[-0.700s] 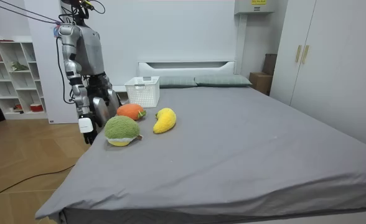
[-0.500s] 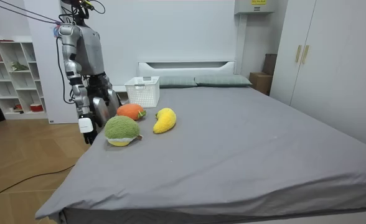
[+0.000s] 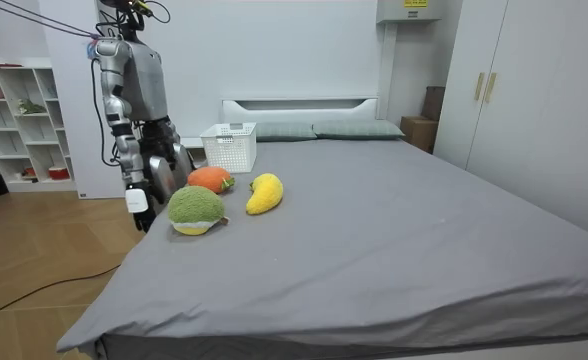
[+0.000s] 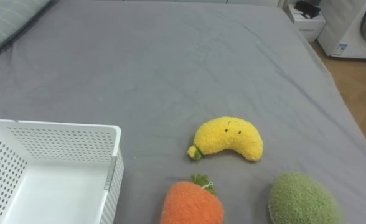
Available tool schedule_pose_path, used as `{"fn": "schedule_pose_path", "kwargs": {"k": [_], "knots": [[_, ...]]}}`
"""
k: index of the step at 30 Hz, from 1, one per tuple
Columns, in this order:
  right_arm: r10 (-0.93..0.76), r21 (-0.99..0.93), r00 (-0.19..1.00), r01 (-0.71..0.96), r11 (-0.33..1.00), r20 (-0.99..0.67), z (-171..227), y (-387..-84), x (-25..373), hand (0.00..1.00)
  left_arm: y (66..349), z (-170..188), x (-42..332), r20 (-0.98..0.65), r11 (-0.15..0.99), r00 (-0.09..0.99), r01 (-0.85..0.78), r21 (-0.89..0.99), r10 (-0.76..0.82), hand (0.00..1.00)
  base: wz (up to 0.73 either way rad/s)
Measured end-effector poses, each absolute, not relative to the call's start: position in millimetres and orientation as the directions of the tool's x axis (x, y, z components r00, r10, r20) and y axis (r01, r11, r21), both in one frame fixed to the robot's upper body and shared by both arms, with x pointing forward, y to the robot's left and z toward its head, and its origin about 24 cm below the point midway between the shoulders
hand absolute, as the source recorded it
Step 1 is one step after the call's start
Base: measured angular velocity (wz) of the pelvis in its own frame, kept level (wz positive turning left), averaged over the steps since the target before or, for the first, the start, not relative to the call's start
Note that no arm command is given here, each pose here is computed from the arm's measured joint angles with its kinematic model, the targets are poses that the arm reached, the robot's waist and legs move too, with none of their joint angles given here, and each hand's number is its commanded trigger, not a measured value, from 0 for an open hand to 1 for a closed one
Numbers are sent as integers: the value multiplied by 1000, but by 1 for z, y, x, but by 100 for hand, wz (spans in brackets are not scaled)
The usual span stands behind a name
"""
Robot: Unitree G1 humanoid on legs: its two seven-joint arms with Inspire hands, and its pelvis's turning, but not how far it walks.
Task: Collect toys from the bed
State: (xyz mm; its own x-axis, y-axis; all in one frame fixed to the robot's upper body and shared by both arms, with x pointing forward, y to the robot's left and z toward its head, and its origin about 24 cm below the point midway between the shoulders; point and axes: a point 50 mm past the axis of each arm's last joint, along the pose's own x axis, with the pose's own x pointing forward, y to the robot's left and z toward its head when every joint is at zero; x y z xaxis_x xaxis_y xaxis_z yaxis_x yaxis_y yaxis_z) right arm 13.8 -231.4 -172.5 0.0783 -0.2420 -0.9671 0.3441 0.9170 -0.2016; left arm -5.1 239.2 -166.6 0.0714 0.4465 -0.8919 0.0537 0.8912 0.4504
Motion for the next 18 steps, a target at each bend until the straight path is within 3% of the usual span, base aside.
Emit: {"fn": "schedule_pose_path", "kwargs": {"k": [12,18], "knots": [[-297,-216,-12,714,666,-955,-169,-247,-3,0,254,-163,-13,-873,873,34,-42,485,487,0,-1],[-399,-266,-21,777,571,-917,-161,-272,3,0,270,-157,-18,-849,849,28,-62,525,527,0,-7]]}}
